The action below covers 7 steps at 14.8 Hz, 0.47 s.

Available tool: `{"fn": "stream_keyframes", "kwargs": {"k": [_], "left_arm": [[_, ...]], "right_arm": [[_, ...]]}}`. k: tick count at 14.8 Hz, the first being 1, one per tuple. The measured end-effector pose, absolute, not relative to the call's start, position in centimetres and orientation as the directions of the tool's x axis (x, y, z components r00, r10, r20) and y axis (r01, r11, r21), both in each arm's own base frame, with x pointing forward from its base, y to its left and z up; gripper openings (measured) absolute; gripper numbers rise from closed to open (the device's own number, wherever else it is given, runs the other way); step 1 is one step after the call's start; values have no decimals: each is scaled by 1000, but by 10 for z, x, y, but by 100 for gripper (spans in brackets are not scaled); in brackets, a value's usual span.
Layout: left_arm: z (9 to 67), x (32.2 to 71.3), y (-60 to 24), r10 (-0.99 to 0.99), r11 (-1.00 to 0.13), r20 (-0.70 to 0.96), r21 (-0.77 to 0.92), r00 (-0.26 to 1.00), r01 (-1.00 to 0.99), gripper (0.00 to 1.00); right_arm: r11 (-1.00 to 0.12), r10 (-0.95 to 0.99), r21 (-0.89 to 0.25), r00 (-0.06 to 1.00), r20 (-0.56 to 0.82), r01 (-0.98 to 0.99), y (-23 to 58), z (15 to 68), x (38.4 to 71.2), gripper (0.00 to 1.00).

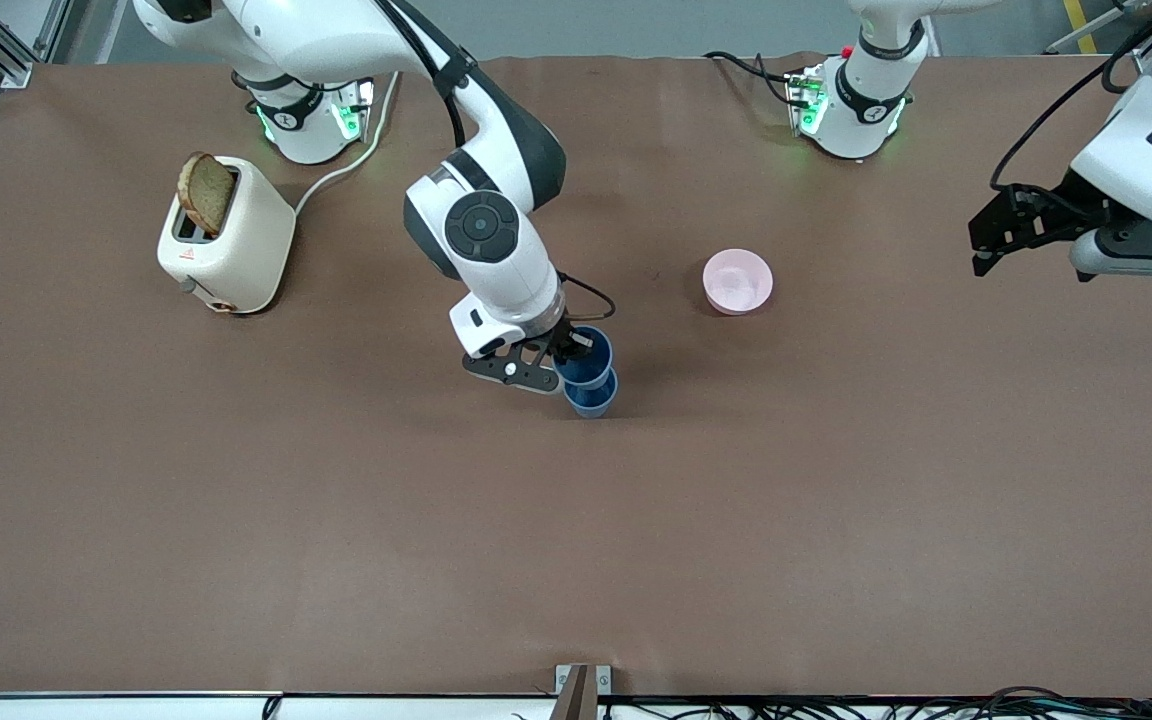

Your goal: Stack blue cups with both arms

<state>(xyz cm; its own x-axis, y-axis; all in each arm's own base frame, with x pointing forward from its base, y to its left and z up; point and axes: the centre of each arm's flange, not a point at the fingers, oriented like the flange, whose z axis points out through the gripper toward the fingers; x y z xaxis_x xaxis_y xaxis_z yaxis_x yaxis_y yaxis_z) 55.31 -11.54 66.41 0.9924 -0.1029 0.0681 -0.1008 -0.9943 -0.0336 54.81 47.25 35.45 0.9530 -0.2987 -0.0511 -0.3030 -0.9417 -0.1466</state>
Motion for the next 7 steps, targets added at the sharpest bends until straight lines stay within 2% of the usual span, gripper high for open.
{"fn": "stream_keyframes", "kwargs": {"k": [7], "left_arm": [[652,530,-79,-48,-999,25,-7,999,-48,100]], "right_arm": [[-943,-295,-145,954,-51,-300,473,339,551,4]]}}
